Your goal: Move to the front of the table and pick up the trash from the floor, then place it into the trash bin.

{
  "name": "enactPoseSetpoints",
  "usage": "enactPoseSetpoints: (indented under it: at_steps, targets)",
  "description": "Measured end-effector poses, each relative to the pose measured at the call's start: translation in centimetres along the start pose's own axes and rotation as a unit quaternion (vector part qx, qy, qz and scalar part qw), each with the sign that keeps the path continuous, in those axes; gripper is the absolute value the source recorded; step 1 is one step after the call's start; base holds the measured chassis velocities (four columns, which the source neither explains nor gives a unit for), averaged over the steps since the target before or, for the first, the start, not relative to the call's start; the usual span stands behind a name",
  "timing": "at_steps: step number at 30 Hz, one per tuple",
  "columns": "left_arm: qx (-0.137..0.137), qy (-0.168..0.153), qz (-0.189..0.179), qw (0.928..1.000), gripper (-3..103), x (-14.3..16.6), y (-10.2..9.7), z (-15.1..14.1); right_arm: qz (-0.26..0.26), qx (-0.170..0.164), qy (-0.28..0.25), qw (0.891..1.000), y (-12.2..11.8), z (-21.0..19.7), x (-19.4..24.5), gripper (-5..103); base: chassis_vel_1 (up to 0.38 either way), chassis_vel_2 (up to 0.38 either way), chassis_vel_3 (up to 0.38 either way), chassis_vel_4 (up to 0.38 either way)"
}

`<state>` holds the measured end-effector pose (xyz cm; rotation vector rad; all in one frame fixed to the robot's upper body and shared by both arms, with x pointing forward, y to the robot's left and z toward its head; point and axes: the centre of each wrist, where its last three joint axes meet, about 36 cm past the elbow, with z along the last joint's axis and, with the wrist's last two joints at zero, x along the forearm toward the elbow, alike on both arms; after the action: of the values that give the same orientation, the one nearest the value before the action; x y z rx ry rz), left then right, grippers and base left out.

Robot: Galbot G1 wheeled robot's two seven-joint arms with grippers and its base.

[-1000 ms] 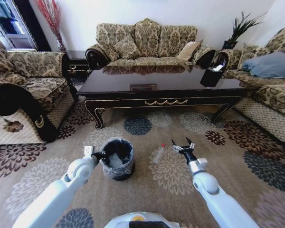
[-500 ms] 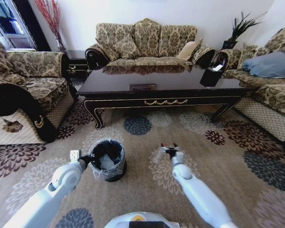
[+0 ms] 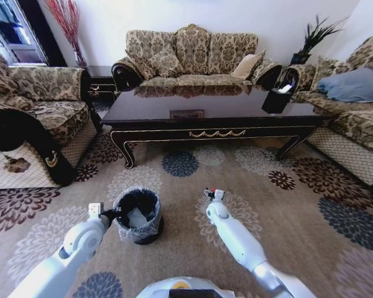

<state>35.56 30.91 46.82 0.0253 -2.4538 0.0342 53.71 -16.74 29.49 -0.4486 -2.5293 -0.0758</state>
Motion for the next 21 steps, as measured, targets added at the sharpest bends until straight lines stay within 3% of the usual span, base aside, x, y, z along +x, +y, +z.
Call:
enactPoseSetpoints:
  at_steps: [7,21]
  targets:
    - [0.005,-0.002,0.009,0.9999,4,0.1,-0.3,-0.4,0.020,0.011,0.020,1.000,1.0,1.1,-1.6,100,0.000,0.000,0.000,0.000]
    - [-0.002,0.002,0.008,1.0000,4,-0.6,0.0,-0.3,0.010,0.039,0.028,0.999,1.3,4.0,-4.5,100,0.000,0.000,0.000,0.000]
